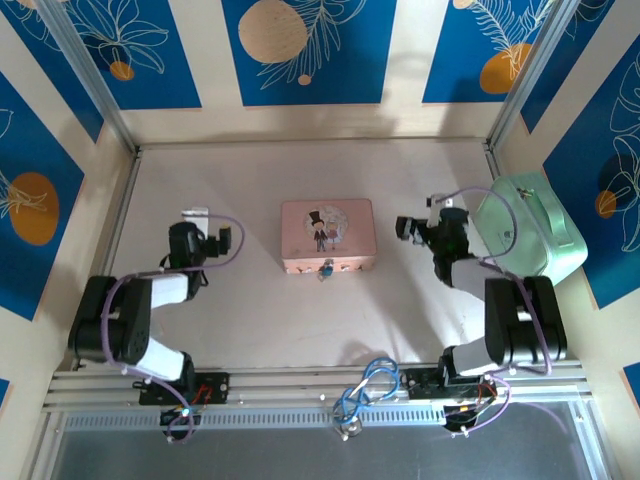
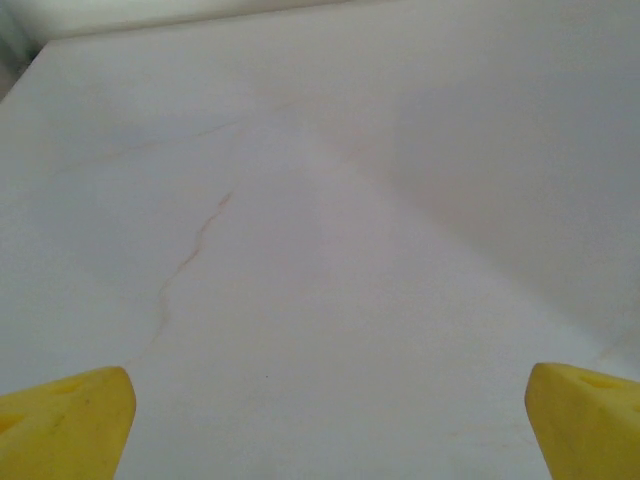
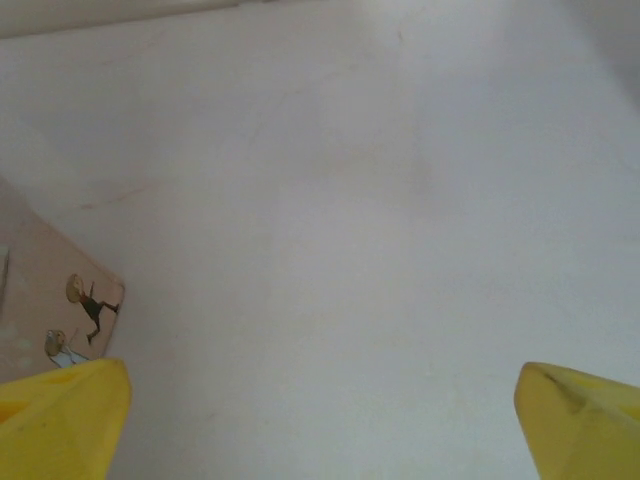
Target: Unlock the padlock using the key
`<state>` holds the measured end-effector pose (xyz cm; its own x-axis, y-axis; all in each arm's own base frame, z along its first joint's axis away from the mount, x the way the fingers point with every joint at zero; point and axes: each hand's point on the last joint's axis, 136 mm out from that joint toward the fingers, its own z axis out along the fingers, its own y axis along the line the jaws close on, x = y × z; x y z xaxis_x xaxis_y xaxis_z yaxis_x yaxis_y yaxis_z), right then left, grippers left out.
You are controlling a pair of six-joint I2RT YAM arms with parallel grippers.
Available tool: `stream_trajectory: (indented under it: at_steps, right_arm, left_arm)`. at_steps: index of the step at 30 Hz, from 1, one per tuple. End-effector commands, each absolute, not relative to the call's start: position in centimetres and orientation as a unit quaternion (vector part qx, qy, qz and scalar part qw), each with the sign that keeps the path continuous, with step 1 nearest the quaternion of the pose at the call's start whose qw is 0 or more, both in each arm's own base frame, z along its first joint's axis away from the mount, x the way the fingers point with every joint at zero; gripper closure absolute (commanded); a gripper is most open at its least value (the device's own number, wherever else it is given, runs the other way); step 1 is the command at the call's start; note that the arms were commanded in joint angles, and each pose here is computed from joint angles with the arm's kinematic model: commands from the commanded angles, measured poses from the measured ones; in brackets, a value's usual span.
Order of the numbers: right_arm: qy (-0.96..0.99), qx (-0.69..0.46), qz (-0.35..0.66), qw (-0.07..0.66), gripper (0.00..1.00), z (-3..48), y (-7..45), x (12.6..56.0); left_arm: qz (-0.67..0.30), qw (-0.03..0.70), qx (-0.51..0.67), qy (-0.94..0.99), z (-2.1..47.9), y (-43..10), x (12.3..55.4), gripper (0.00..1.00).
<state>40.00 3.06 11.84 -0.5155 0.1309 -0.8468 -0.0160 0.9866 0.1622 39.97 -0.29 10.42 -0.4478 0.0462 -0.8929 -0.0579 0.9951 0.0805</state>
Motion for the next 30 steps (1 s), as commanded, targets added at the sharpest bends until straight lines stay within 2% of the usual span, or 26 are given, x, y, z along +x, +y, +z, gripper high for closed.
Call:
stream_trajectory:
  at_steps: [1,2,4,5,6,7,9,13,18,20,21,24,30]
  right_arm:
    - [0.874,0.164,0.092,0.449,0.01,21.1,2.1,37.6]
    - [0.870,0.192,0.116,0.439,0.01,21.8,2.4,36.7]
    - [0.835,0.338,0.154,0.405,0.01,20.6,1.0,34.1]
    - [0.825,0.353,0.207,0.390,0.00,20.3,1.6,33.7]
    - [0.819,0.346,0.255,0.381,0.05,20.3,2.8,33.5]
    - [0.828,0.351,0.251,0.359,0.09,20.1,3.4,32.6]
    - [0.861,0.327,0.199,0.334,0.09,20.2,5.2,31.1]
    - [0.902,0.243,0.114,0.339,0.06,21.7,9.8,28.2]
    - [0.914,0.109,0.138,0.366,0.04,20.9,18.0,25.7]
    - [0.914,0.067,0.143,0.374,0.10,19.6,20.5,24.8]
    - [0.921,0.061,0.146,0.357,0.15,18.7,21.4,24.3]
    - [0.942,0.084,0.151,0.289,0.18,15.5,22.5,23.8]
    - [0.957,0.083,0.131,0.244,0.29,12.1,24.7,24.2]
  left_arm:
    - [0.059,0.534,-0.133,0.833,19.4,2.7,40.0,0.01]
    - [0.025,0.547,-0.148,0.824,21.4,2.0,39.9,0.01]
    - [-0.042,0.534,-0.192,0.823,24.0,0.4,39.3,0.00]
    - [-0.072,0.519,-0.190,0.831,24.5,-1.0,39.2,0.00]
    - [-0.104,0.499,-0.172,0.843,24.6,-3.3,39.1,0.00]
    - [-0.126,0.483,-0.141,0.855,24.6,-6.0,38.7,0.00]
    - [-0.132,0.469,-0.064,0.871,24.5,-11.1,37.1,0.00]
    - [-0.168,0.439,0.041,0.882,23.2,-18.7,32.1,0.02]
    - [-0.244,0.379,0.026,0.892,19.6,-21.3,27.7,0.07]
    - [-0.257,0.353,0.003,0.900,17.9,-21.2,27.0,0.09]
    - [-0.255,0.333,-0.007,0.908,17.0,-21.2,26.6,0.11]
    - [-0.253,0.280,-0.004,0.926,15.1,-21.8,25.6,0.19]
    - [-0.292,0.243,-0.032,0.925,13.3,-22.8,24.7,0.22]
